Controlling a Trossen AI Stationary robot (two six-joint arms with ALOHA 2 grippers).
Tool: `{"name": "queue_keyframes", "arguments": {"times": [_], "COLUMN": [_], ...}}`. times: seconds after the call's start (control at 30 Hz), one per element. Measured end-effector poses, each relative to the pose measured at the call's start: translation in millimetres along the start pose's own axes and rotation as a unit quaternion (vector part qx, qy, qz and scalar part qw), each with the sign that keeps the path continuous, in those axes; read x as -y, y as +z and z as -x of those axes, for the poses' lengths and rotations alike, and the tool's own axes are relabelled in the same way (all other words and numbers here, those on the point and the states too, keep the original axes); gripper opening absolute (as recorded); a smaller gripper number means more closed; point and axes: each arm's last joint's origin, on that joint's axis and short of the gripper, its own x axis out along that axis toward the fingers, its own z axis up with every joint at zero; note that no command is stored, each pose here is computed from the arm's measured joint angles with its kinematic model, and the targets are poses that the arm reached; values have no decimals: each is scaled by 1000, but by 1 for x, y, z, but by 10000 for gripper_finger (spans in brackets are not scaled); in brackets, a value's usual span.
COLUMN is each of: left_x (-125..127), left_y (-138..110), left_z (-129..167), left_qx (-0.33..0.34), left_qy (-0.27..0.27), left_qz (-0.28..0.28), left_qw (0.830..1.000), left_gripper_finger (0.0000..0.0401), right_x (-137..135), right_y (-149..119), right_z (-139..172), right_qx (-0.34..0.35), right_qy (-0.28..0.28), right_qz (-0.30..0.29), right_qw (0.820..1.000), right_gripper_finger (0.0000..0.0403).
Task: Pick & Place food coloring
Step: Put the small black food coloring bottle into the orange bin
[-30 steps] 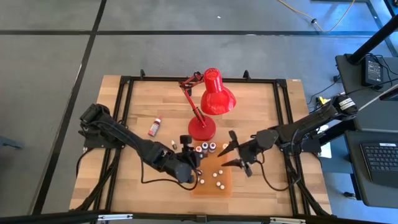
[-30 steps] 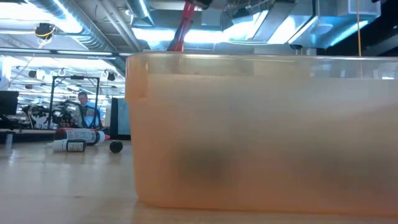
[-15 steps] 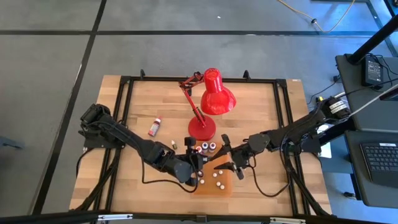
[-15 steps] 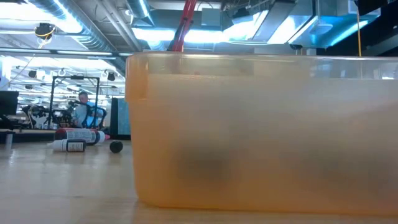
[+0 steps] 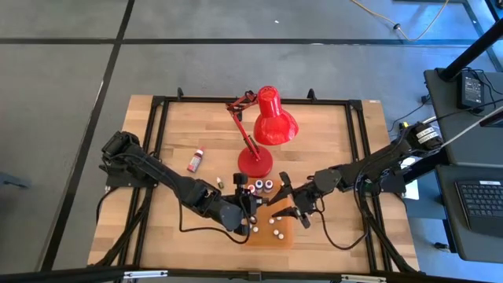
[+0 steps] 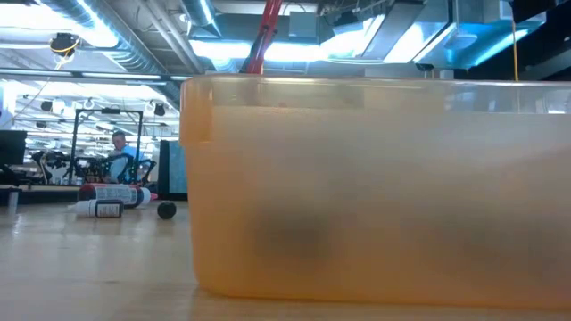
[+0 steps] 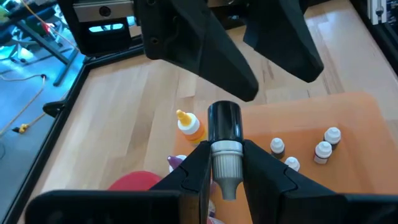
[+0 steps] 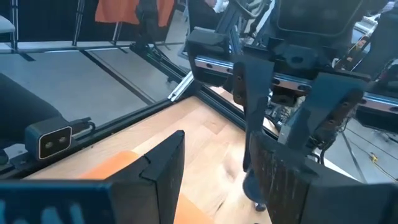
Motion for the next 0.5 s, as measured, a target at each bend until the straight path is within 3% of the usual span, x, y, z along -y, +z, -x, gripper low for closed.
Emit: {"name": "queue_keyframes", "arguments": {"times": [0.5], "left_x": [0], "left_y": [2], "left_z": [0], "left_qx": [10], "left_qy": [1], "left_qz": [-24], "left_qw": [1000], "left_gripper_finger": [68], "right_x": [-1], "right_y": [-1], "right_z": [0], "right_qx": [-6], "right_qy": [6], "right_qz": [0], "right_qw": [1000], "right_gripper_finger": [184]}}
